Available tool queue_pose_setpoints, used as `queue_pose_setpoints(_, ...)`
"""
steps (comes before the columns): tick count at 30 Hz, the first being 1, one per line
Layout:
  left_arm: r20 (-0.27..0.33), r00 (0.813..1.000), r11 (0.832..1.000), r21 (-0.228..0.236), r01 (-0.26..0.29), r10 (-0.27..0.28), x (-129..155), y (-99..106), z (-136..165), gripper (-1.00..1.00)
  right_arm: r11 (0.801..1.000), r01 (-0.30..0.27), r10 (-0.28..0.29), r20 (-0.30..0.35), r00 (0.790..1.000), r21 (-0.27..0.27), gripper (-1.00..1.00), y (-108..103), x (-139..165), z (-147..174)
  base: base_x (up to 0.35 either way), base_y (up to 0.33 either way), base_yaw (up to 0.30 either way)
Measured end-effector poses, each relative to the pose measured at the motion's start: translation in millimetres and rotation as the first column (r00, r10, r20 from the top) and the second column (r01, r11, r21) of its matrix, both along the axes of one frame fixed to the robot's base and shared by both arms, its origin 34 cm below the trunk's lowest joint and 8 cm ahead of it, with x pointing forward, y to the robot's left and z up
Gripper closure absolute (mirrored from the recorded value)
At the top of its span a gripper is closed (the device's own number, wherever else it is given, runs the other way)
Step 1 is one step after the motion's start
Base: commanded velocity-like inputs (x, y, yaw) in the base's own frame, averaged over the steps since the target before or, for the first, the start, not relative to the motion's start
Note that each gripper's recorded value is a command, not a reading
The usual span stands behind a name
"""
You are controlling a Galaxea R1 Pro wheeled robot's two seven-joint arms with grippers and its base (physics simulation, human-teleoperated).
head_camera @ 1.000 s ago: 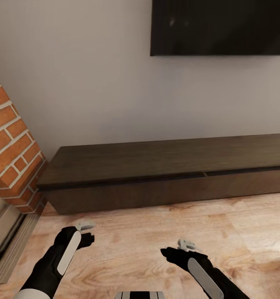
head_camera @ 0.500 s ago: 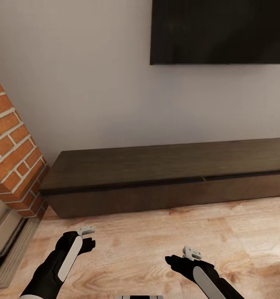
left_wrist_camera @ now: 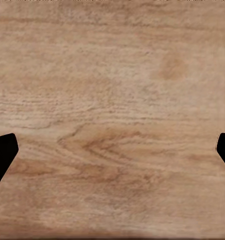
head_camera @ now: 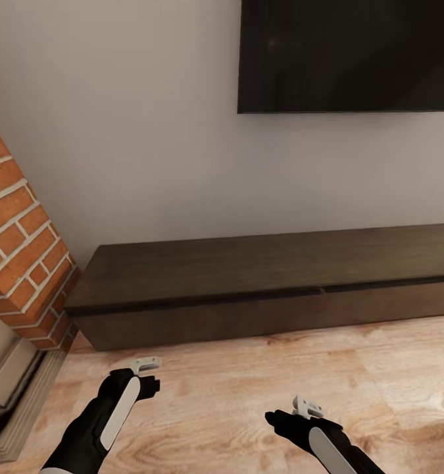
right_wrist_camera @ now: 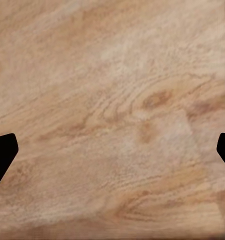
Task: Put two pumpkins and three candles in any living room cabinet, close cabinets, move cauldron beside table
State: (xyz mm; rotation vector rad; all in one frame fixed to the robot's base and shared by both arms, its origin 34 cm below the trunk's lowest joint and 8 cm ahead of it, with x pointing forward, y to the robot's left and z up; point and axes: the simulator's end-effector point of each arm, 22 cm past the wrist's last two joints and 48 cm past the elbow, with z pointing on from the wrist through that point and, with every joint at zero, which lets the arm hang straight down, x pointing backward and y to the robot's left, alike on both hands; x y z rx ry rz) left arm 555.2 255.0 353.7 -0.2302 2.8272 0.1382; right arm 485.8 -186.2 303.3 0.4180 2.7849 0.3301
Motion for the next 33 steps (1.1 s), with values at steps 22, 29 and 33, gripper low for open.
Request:
queue_pose_setpoints(22, -0.029, 1.0, 1.0, -0.024, 0.011, -0.012, 5, -17, 45, -1.0, 0.998, 0.048, -0.047, 0.019, 0.999, -0.031, -1.0, -14, 11, 39, 0.0, 0.0, 0.0)
queue_pose_setpoints(29, -0.03, 0.999, 1.0, -0.02, 0.012, -0.013, 8, -16, 59, -1.0, 0.997, 0.054, -0.054, -0.001, 0.999, -0.046, -1.0, -21, 7, 47, 0.0, 0.0, 0.0)
queue_pose_setpoints(33, -0.03, 0.999, 1.0, -0.02, 0.012, -0.013, 9, -16, 68, -1.0, 0.997, 0.055, -0.055, -0.006, 0.998, -0.05, -1.0, -22, 7, 53, 0.0, 0.0, 0.0)
